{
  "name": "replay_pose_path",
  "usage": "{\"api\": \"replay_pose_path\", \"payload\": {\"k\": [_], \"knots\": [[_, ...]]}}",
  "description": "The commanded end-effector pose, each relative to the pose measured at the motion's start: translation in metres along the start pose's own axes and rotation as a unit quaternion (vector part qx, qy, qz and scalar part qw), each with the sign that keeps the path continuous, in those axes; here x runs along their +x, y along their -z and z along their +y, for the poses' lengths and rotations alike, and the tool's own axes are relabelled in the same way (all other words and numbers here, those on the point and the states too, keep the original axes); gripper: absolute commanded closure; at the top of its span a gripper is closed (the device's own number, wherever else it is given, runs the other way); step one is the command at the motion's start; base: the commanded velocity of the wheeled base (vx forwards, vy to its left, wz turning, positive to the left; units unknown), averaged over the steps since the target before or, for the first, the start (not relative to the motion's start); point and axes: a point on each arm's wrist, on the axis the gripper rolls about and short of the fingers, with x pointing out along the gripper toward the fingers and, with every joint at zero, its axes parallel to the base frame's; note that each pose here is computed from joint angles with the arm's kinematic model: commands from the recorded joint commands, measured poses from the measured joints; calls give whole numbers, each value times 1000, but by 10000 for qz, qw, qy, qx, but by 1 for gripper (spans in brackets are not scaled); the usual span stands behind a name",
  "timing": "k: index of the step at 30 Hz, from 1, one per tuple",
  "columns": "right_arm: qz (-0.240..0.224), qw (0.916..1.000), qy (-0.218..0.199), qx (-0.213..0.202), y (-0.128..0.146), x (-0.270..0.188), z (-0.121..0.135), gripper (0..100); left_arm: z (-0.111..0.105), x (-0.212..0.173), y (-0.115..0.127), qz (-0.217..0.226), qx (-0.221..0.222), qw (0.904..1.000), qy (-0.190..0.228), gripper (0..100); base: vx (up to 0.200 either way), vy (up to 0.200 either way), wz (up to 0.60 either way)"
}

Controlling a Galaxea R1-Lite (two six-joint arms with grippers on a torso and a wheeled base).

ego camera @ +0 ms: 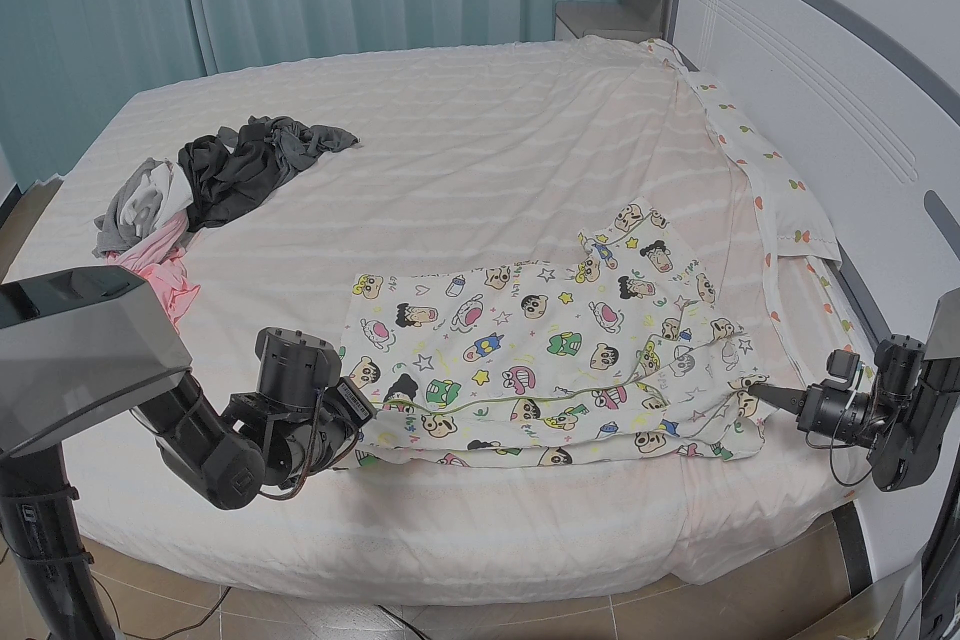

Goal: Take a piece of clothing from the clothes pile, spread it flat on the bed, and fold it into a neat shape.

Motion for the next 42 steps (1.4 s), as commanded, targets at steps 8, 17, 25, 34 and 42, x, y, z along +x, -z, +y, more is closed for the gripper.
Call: {"api": "replay_pose_path", "payload": {"k": [8, 17, 25, 34, 42], "knots": [[-115, 9995, 25, 306, -3, 24, -14, 100, -2, 16, -2, 115, -189, 9997, 108, 100, 0, 0, 0], [-478, 9978, 100, 456, -22, 33, -18, 100, -3, 23, -13, 46, -513, 9985, 197, 0, 0, 0, 0], [-552, 9972, 126, 493, -26, 33, -21, 100, 3, 32, -34, -226, -917, 9954, 163, 0, 0, 0, 0], [-569, 9973, 100, 455, -28, 34, -20, 100, 8, 29, -59, -598, -1266, 9896, 338, 0, 0, 0, 0], [-657, 9970, 123, 382, -32, 35, -19, 100, 1, -10, -33, 952, -657, 9893, 889, 0, 0, 0, 0]]}}
